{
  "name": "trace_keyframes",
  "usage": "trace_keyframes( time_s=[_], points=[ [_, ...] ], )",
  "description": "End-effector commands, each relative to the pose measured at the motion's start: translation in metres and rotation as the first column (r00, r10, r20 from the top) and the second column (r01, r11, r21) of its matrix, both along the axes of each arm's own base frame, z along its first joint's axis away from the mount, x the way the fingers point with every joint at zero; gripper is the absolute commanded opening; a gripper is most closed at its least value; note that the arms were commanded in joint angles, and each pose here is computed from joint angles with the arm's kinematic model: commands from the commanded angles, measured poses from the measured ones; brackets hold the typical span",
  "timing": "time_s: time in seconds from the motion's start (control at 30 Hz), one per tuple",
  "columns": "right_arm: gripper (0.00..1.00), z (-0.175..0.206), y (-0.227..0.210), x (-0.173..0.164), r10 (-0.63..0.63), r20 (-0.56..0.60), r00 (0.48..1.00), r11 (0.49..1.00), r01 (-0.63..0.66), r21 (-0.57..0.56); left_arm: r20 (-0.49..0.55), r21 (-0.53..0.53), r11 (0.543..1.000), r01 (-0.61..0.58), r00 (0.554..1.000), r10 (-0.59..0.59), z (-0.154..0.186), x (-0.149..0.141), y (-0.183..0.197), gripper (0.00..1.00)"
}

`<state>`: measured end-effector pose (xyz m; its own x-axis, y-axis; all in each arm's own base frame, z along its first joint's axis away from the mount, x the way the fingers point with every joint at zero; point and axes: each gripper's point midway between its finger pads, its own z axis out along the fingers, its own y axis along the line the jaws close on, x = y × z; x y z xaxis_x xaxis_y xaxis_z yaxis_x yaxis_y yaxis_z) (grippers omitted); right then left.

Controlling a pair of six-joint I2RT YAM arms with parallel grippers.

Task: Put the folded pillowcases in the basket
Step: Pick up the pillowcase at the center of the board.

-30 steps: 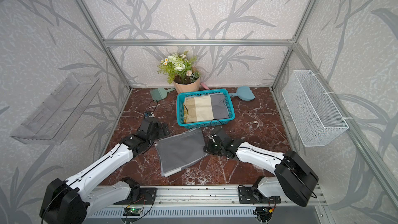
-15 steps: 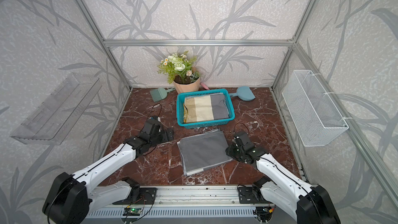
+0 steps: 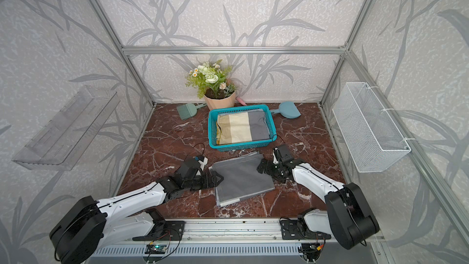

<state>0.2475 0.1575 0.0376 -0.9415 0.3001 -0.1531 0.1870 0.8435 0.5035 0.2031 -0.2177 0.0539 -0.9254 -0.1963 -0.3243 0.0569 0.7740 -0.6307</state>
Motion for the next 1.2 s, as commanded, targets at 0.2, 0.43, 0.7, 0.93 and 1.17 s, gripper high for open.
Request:
trace_keyframes(
  time_s=[0.2,0.43,0.7,0.93,1.17],
  points=[
    [0.97,-0.010,0.032,0.006,0.104,0.002,0.995,0.986,-0.104,0.129,-0.014,-0.052,0.999,0.016,1.000,-0.016,-0.007,0.001,-0.013,1.00],
    [0.94,-0.013,0.048,-0.019,0.157,-0.020,0.987,0.981,-0.154,0.120,-0.036,-0.065,0.997,0.039,0.998,-0.041,-0.016,0.005,-0.024,1.00],
    [0.86,-0.025,0.058,-0.036,0.156,-0.053,0.986,0.979,-0.147,0.140,-0.036,-0.005,1.000,0.026,0.999,-0.026,-0.022,0.007,-0.016,1.00],
    [0.76,-0.027,0.062,-0.038,0.174,-0.066,0.982,0.978,-0.165,0.129,-0.051,0.008,0.999,0.033,0.998,-0.033,-0.031,0.006,-0.017,0.83],
    [0.24,-0.033,0.059,-0.040,0.168,-0.078,0.983,0.981,-0.159,0.115,-0.047,0.038,0.999,0.017,0.999,-0.015,-0.033,0.007,-0.011,0.00]
  ],
)
